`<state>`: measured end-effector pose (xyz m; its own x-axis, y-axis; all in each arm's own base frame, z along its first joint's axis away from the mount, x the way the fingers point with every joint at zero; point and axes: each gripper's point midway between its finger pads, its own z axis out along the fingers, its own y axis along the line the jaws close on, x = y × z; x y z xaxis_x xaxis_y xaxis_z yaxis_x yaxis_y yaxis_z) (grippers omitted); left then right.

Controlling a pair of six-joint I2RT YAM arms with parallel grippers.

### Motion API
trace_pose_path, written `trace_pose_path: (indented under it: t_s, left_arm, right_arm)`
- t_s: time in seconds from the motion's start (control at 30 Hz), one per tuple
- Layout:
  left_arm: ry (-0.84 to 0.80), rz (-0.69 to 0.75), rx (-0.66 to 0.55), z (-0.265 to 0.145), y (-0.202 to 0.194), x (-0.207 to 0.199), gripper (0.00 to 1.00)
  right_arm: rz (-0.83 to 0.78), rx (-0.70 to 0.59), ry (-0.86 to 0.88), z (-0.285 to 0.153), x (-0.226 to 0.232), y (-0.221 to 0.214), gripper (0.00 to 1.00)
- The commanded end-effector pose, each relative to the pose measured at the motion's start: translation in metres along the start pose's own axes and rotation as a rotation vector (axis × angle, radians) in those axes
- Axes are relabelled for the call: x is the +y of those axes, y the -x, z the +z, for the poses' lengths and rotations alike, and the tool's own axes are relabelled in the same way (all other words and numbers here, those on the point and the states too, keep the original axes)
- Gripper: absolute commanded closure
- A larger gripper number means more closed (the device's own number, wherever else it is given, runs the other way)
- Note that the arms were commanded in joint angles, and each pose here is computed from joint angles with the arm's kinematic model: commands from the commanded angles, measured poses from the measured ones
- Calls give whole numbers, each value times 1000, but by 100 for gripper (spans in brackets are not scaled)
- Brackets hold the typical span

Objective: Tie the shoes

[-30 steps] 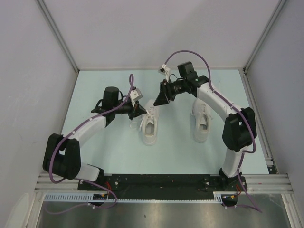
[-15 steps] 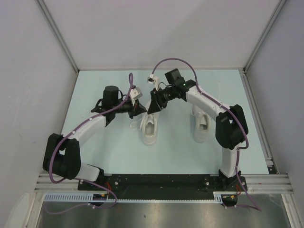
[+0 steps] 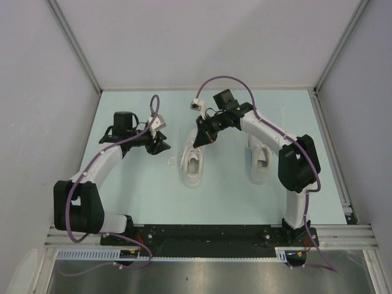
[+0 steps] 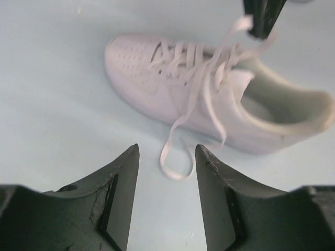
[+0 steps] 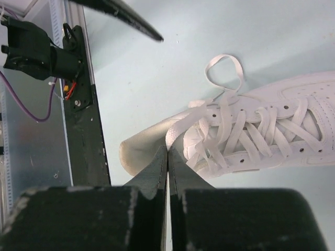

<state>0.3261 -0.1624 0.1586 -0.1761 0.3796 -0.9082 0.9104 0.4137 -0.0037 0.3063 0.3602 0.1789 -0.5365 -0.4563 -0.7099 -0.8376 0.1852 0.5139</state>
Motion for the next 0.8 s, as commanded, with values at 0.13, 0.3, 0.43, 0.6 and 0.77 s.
trace_pose_path:
  t_s: [0.13,0.3,0.43,0.6,0.77]
  left_arm:
    - [-211,347,142,-5,-46,-22,57]
    - [-311,420,228,20,-75,-27,62]
    - [-376,498,270,30,-83,-23,63]
    - [-439,553,319,36,-97,-23,63]
    - [-477,574,368,39,-109,-20,61]
  right_arm:
    - [-96,-7,27,-12,19,6,100]
    - [-91,-12,27,-11,19,8,100]
    - [-81,-11,24,-10,17,7,100]
    - [-58,-11,24,-10,13,6,100]
    - [-60,-17,21,-9,11,8,100]
